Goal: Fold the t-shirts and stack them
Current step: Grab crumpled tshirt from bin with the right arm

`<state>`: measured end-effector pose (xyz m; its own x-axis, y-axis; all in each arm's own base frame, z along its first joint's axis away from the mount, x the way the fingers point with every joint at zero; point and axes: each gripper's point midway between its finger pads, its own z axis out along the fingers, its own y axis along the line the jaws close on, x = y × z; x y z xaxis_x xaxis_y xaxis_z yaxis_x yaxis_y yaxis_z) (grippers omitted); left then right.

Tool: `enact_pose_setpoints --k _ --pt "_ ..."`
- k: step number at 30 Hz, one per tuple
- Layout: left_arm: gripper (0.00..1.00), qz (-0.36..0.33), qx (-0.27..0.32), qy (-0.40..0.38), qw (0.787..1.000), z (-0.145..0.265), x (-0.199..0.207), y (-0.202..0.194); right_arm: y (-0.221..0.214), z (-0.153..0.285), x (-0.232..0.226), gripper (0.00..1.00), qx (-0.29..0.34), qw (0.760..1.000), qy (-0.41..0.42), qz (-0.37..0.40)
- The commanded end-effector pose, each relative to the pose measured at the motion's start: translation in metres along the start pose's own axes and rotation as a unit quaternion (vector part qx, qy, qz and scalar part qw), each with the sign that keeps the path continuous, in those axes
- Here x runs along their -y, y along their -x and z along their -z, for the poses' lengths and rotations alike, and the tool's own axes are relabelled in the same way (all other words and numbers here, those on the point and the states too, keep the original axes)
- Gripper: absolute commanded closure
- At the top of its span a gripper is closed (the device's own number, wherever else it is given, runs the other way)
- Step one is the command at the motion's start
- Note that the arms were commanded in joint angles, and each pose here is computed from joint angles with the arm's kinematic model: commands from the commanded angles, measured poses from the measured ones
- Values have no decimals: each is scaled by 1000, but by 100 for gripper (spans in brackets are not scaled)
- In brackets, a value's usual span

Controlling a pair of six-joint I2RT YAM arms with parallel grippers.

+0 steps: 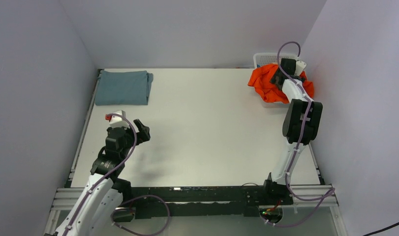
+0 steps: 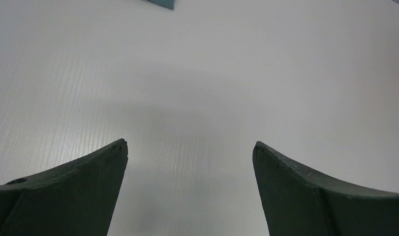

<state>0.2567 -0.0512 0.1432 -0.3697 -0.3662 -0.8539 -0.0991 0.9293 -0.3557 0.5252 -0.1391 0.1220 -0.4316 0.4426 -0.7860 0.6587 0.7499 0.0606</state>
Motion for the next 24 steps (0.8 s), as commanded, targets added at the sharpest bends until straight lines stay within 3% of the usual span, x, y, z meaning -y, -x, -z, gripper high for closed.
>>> enact_pose_setpoints --k 1,5,9,14,15,24 --pt "1 4 30 -4 1000 1 7 22 32 -13 9 14 54 998 -30 -8" --pt "1 5 30 1 1000 2 5 21 46 -19 3 57 78 997 -3 -11" --pt "1 6 32 -10 999 2 9 22 76 6 -1 81 111 994 18 -16" --pt "1 7 28 -9 1000 2 9 20 119 61 -1 93 168 984 45 -32" --pt "1 9 28 -11 999 2 9 20 129 76 -1 99 183 981 55 -36" --pt "1 12 33 -22 999 4 12 21 223 180 -12 100 299 945 131 -19"
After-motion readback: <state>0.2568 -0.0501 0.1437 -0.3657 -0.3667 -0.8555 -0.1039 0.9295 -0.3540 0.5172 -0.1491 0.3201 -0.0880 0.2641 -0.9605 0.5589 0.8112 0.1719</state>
